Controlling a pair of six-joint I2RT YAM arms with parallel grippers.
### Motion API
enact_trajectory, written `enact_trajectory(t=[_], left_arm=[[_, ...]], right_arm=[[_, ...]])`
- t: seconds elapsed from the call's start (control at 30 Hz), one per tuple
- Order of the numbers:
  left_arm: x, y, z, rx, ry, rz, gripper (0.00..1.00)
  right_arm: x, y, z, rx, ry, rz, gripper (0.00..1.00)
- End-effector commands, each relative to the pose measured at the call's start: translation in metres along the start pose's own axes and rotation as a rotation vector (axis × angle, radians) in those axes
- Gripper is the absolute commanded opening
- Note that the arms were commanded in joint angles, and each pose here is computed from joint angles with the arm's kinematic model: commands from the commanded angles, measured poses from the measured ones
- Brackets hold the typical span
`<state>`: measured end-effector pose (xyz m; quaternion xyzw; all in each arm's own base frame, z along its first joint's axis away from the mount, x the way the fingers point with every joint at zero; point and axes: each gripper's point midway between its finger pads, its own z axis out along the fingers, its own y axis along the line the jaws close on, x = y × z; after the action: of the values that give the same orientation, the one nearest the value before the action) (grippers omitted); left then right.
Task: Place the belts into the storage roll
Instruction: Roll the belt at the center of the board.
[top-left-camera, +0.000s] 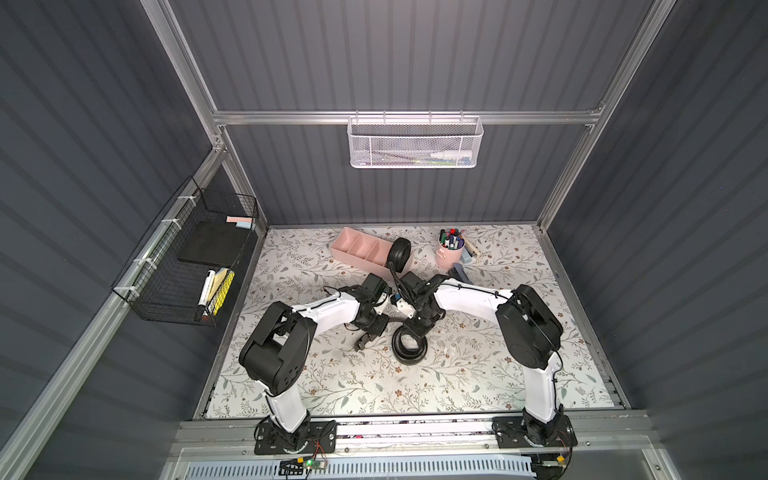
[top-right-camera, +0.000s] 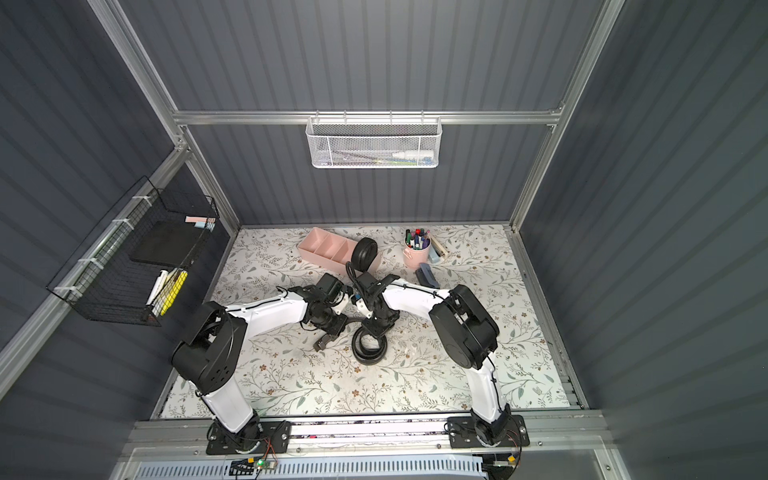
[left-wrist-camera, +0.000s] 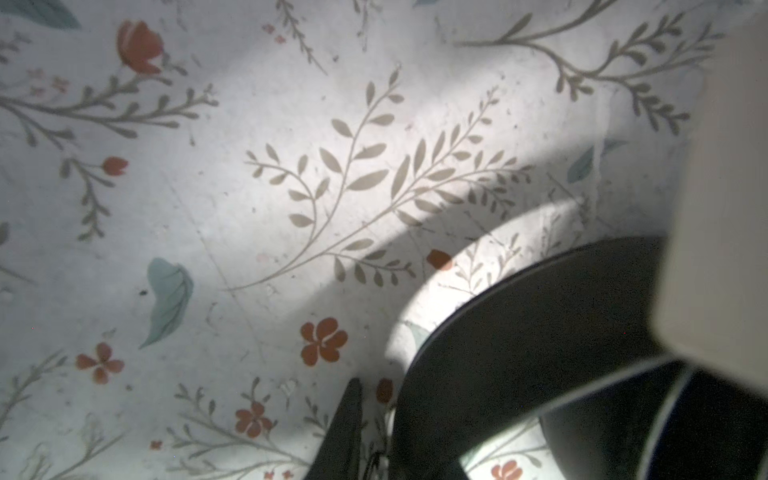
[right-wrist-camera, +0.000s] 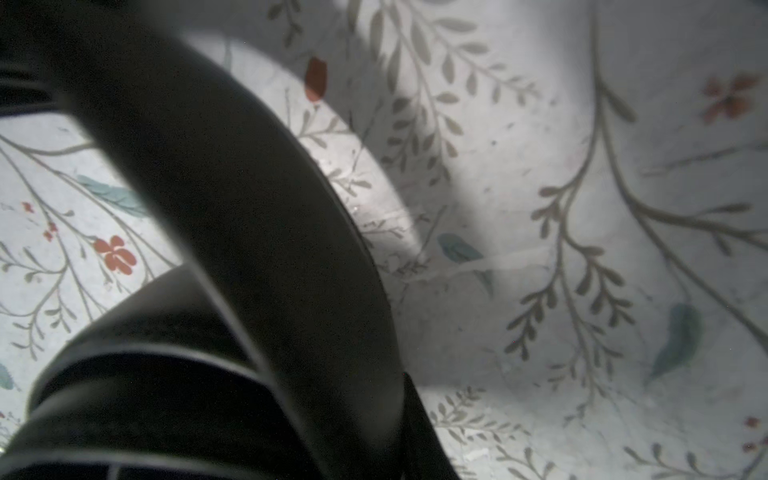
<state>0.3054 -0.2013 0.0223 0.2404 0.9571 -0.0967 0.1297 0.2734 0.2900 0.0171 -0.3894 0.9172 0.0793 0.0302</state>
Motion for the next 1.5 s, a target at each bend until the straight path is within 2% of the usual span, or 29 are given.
enact_trajectory(t=[0.0,0.3,0.43,0.57,0.97,1.13,1.47], left_arm=[[0.023,0.012,0.001,-0.061,0.06,-0.032,0.12],[0.043,0.029,-0.004,-0.158,0.079,-0.06,0.09],[0.052,0.034,-0.008,-0.188,0.092,-0.121,0.09],[0.057,0.038,-0.012,-0.216,0.103,-0.111,0.09],[0.072,0.054,-0.021,-0.25,0.117,-0.118,0.08],[0.078,0.059,-0.024,-0.258,0.124,-0.122,0.08],[0.087,0.073,-0.031,-0.268,0.125,-0.164,0.08]], right_arm=[[0.032,-0.031,0.012,0.093,0.119,0.063,0.0],[0.047,-0.053,0.015,0.185,0.19,0.108,0.07],[0.054,-0.06,0.015,0.227,0.222,0.108,0.1],[0.061,-0.067,0.015,0.267,0.249,0.109,0.12],[0.077,-0.076,0.019,0.321,0.322,0.108,0.17],[0.079,-0.078,0.02,0.324,0.33,0.126,0.22],[0.086,-0.08,0.025,0.317,0.339,0.164,0.23]])
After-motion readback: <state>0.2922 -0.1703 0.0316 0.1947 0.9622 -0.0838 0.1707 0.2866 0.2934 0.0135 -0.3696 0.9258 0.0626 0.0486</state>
